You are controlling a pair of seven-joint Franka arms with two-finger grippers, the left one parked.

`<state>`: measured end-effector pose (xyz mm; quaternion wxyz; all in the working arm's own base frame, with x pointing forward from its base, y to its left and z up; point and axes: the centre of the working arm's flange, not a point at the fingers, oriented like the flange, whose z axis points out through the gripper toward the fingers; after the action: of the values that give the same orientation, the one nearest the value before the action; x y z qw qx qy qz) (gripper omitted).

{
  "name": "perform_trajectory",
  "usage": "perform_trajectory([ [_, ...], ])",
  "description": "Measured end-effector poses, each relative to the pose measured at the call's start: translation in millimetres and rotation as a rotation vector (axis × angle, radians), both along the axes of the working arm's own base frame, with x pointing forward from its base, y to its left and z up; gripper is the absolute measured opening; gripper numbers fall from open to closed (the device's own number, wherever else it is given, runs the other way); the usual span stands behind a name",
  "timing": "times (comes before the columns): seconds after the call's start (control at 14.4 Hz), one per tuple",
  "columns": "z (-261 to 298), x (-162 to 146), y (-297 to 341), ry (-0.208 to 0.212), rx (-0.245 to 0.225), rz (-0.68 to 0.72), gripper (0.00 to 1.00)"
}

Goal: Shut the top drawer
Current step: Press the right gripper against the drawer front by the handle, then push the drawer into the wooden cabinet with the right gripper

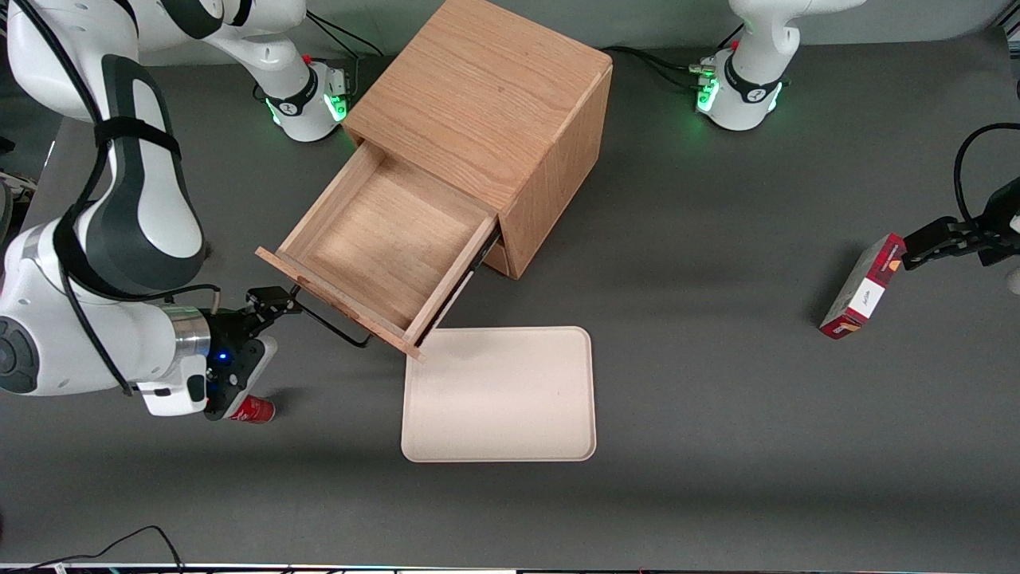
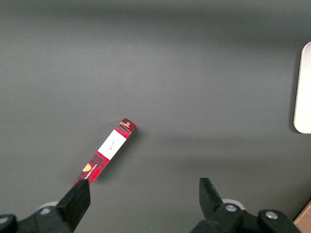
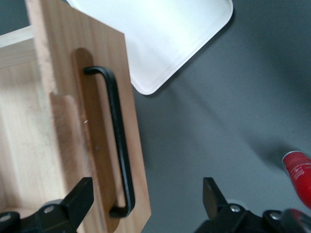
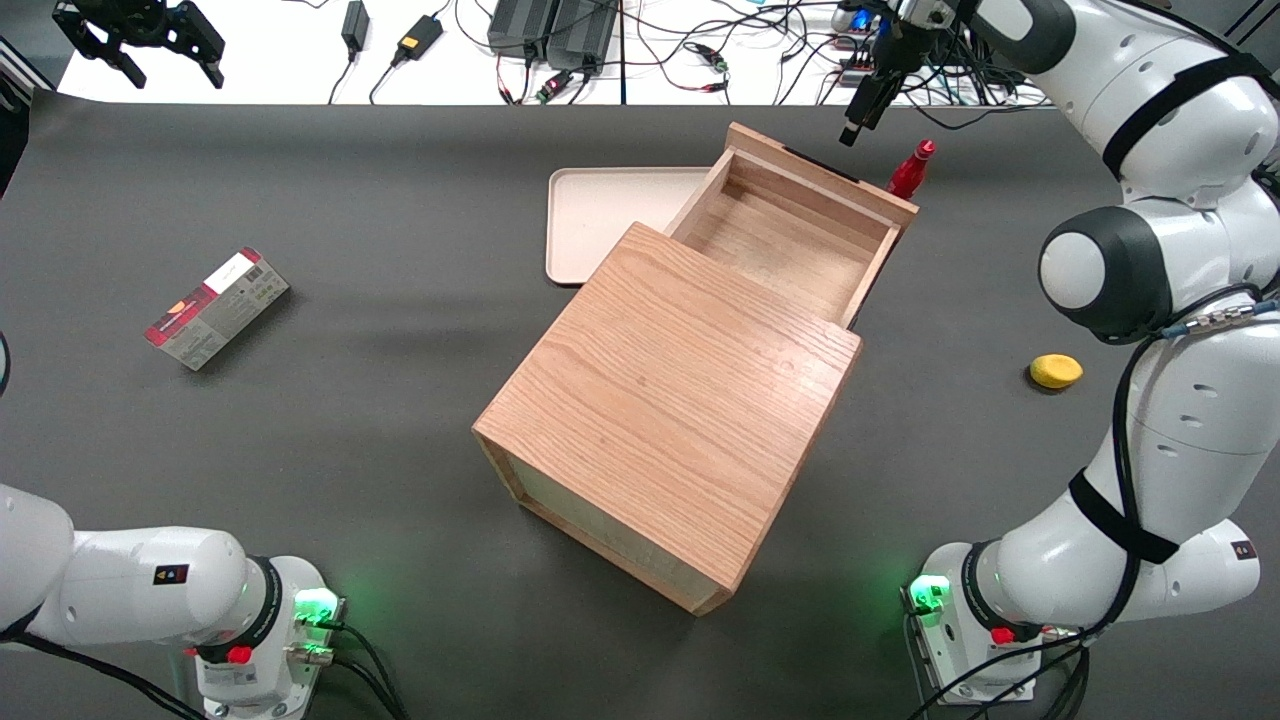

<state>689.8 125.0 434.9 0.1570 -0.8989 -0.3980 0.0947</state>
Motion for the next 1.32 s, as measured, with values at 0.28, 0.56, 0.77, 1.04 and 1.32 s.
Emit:
perform_trajectory([
  [0.28, -29.5, -1.1, 1.4, 0.027, -0.003, -0.012, 1.0],
  [0.56, -38.0, -4.1, 4.3, 0.057, -0.011, -0.061, 1.0],
  [0.77, -42.3, -5.9, 6.2, 0.077, -0.013, -0.094, 1.0],
  [1.04, -53.7, -10.4, 8.1, 0.108, -0.016, -0.112, 1.0],
  [1.32, -63.8, -14.0, 8.1, 0.12, -0.02, -0.116, 1.0],
])
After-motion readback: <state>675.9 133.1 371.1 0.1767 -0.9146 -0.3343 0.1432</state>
